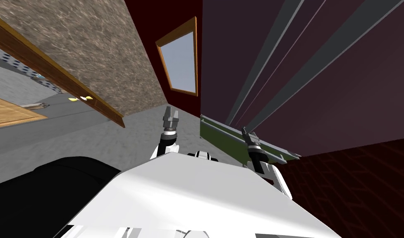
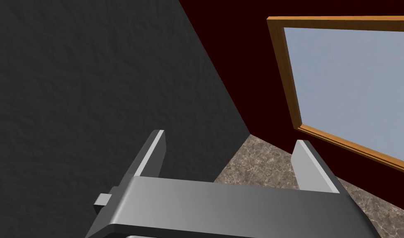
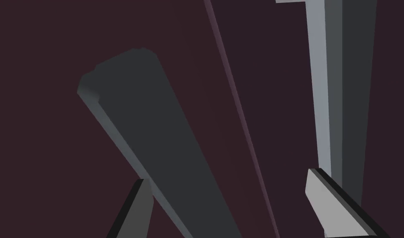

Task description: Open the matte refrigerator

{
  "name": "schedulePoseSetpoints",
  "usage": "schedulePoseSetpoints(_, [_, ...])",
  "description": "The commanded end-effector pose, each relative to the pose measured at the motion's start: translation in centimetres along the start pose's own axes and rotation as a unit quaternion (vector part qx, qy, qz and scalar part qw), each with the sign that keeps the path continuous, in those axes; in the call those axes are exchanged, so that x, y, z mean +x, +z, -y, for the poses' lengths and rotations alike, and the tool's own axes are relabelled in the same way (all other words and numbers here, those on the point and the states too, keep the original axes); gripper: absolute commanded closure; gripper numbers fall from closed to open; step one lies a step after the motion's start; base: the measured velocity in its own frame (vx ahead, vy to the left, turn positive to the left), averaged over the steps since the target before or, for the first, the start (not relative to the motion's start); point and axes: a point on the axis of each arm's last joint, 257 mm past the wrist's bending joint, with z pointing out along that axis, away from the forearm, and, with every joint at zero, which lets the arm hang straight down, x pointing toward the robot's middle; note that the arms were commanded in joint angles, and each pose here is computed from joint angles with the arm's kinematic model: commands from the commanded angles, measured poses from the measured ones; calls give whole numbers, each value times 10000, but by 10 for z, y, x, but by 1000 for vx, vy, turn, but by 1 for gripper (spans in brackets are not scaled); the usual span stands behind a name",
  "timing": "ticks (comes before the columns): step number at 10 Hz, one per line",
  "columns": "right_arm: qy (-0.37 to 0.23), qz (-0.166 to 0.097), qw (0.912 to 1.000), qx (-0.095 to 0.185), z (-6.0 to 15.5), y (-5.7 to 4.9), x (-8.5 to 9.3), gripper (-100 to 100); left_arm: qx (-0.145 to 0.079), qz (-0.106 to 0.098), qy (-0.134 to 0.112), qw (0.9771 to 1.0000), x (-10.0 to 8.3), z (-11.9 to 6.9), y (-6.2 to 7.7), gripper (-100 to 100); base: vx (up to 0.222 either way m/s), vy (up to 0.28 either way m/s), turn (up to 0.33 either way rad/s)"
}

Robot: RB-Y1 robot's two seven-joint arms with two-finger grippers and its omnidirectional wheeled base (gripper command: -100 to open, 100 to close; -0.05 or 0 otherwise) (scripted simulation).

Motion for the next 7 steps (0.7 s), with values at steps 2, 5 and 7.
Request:
schedulePoseSetpoints(2, [-972, -256, 9941, 409, 39, -1, 14, -100, 0, 0, 0, 10000, 0, 0, 0, 0, 17, 93, 72])
schedulePoseSetpoints(5, [-1679, -460, 9821, 714, 70, -2, 21, -100, 0, 0, 0, 10000, 0, 0, 0, 0, 10, 92, 118])
schedulePoseSetpoints(7, [-2095, -577, 9723, 854, 86, -4, 24, -100, 0, 0, 0, 10000, 0, 0, 0, 0, 17, 100, 69])
